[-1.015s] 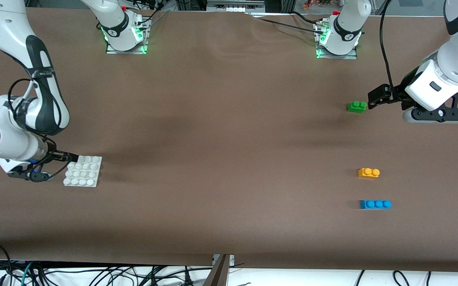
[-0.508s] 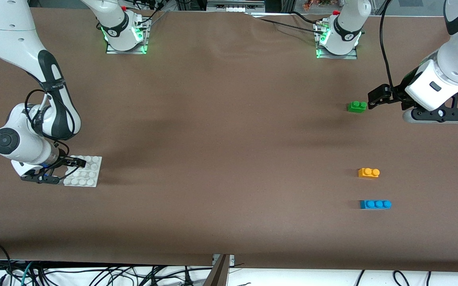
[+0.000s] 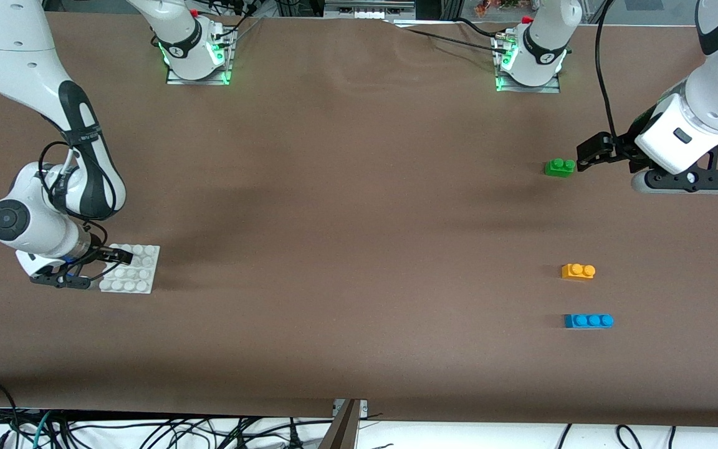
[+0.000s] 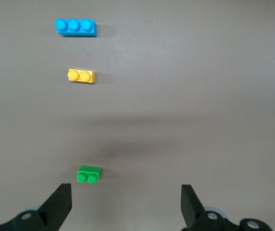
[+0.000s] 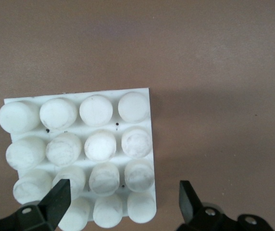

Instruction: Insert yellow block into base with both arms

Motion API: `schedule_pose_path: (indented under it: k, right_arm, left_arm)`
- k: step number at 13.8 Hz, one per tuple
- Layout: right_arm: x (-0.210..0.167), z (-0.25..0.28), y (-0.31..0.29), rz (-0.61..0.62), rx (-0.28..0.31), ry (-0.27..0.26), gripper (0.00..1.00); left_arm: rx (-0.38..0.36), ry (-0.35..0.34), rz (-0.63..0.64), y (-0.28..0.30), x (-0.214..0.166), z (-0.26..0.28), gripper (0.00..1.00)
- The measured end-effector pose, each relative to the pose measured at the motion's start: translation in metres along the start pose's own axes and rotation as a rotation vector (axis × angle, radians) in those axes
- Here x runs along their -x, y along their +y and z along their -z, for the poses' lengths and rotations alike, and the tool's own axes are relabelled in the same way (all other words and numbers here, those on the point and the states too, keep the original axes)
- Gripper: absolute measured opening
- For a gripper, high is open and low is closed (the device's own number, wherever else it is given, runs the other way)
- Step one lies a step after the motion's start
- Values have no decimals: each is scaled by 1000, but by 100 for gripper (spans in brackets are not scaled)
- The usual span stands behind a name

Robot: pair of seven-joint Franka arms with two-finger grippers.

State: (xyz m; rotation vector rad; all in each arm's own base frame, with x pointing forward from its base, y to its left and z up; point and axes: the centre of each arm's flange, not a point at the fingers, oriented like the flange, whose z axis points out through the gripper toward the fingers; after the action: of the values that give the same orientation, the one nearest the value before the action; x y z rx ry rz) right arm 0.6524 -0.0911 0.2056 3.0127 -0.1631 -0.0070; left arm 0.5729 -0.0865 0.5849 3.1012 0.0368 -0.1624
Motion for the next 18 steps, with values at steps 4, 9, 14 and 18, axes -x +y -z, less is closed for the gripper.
schedule_pose_path:
  k: [4,9,14,18]
  right_arm:
    - [1,-17,-5,8,-2,39,100]
    - [4,-30,-22,27,-20,85,100]
    - [4,-25,-63,29,-93,109,100]
    - [4,-23,-101,41,-125,146,100]
  left_arm:
    - [0,0,0,0,0,0,100]
    - [0,0,0,0,0,0,100]
    - [0,0,0,0,0,0,100]
    - [0,0,0,0,0,0,100]
